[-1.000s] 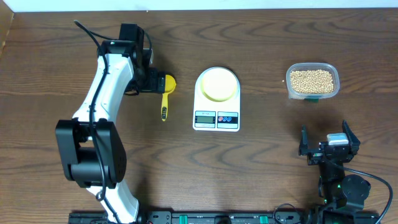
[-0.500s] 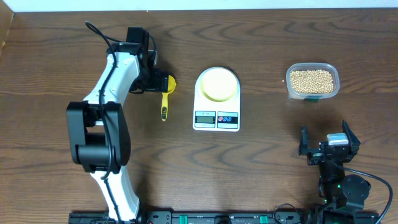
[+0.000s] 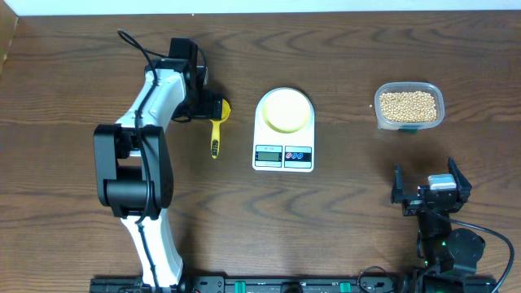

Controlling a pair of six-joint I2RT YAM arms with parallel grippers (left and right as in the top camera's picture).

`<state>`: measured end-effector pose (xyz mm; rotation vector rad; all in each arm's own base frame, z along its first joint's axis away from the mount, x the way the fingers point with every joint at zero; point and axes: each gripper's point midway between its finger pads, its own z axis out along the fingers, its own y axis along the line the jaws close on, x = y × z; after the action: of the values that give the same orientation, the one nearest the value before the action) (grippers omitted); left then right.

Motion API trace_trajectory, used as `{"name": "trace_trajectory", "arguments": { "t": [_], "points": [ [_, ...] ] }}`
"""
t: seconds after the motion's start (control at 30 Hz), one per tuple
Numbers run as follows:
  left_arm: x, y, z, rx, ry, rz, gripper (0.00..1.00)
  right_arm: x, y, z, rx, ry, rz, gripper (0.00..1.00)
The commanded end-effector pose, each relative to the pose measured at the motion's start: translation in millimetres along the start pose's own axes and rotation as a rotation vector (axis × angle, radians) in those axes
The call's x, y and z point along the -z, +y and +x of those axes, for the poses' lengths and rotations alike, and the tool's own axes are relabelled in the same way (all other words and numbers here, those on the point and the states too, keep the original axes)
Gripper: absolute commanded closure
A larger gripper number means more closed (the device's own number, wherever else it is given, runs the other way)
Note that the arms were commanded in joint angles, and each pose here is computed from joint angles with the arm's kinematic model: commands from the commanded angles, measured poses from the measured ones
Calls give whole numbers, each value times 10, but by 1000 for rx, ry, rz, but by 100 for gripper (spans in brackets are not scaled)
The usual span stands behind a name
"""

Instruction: Scoop item into bowl and weigh 50g on scale

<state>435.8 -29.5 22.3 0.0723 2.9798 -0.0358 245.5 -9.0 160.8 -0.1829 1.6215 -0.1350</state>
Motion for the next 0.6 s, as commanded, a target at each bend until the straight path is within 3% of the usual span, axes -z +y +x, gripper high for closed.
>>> {"name": "trace_trajectory", "arguments": {
  "t": [0.0, 0.57],
  "points": [
    [-2, 25, -54, -12, -9, -7, 3, 1, 15, 2, 6, 0, -3, 1],
    [-144, 70, 6, -17, 14, -32, 3, 1, 15, 2, 6, 0, -3, 1]
  ]
}}
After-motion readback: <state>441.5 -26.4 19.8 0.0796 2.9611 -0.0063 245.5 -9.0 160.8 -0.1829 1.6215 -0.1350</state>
